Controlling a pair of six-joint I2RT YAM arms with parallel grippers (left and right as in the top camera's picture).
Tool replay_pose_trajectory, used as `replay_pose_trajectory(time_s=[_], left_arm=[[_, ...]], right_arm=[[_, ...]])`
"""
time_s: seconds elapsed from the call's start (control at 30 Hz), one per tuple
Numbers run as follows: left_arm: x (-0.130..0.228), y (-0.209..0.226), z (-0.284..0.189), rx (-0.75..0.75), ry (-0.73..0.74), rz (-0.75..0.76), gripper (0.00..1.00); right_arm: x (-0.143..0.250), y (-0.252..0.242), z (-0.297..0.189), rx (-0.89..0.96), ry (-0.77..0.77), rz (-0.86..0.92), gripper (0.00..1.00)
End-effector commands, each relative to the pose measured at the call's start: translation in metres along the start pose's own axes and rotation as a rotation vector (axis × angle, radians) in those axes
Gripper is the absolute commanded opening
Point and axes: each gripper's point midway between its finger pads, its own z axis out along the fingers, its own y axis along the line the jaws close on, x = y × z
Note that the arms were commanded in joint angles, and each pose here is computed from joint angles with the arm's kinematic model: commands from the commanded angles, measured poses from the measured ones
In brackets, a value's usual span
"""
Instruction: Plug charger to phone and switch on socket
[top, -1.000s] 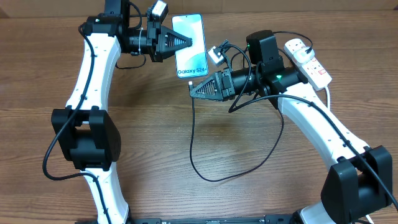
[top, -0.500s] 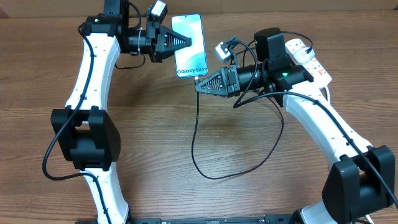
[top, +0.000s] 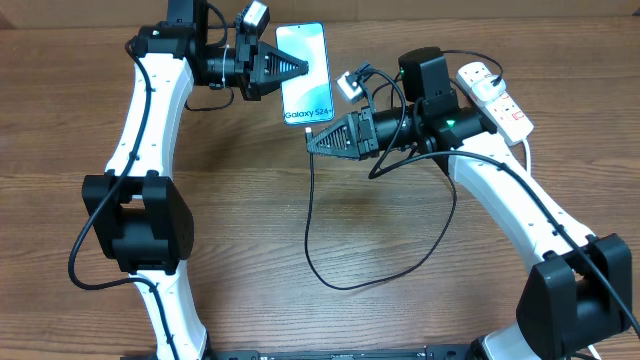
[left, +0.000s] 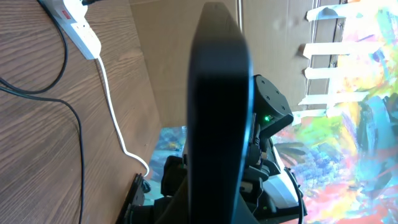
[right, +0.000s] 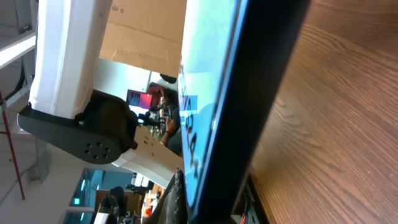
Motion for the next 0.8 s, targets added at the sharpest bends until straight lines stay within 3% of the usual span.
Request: replay_pose_trajectory(time_s=[0.0,0.77], left_arm=[[0.0024,-0.0211,-0.0022,0.047,0.005,0.029,0.04],[0.0024,-0.0212,-0.0022,0.047,0.006,0.016,0.04]], right_arm=[[-0.0029,-0.0023,-0.0029,0.000,-0.011,-0.005,0.04],[-0.0065,-0.0013,-0.0032,0.000,-0.020,-0.005,0.04]])
